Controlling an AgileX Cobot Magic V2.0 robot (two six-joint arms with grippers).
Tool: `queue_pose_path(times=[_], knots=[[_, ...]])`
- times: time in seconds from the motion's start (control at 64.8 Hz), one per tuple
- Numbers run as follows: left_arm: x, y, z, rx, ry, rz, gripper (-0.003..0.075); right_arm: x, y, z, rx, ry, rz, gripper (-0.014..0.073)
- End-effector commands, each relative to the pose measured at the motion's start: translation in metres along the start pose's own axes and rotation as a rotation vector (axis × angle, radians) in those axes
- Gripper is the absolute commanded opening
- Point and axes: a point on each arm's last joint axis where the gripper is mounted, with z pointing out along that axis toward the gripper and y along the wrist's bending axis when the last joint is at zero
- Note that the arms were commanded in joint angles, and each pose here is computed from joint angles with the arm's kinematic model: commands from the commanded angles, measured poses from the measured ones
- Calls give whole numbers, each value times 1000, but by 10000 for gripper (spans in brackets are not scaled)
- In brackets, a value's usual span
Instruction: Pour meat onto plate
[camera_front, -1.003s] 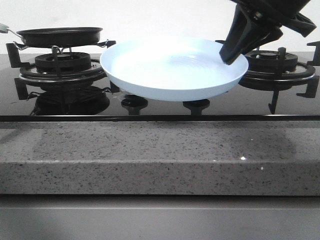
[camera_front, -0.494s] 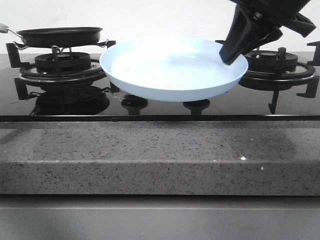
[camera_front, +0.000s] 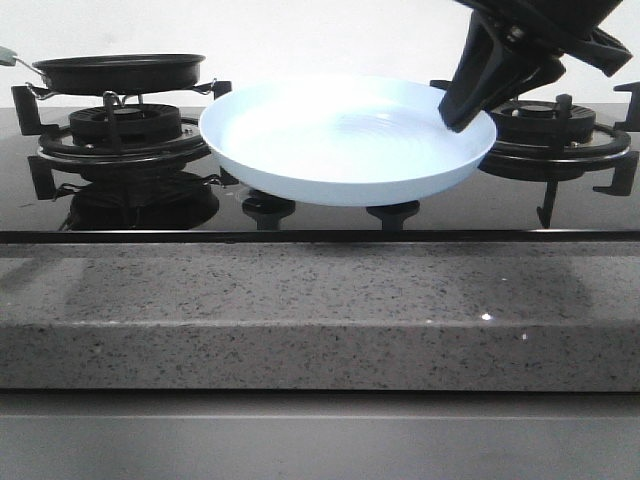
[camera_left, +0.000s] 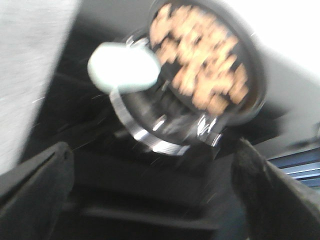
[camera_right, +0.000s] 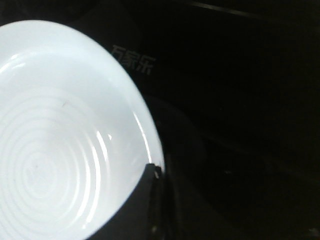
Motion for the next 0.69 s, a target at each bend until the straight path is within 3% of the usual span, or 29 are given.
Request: queue_pose_path(times=[0.0,0.324,0.679], knots=[[-20,-5,1,95,-80,-76,627,-12,9,-20,-21,-99,-6,-71],[-38,14,50,164,-49,-224,600,-12,9,-20,-21,-99,-6,-71],[-43,24,76,251,-28,-336,437,-12,9,-20,-21,-99,-6,-71]])
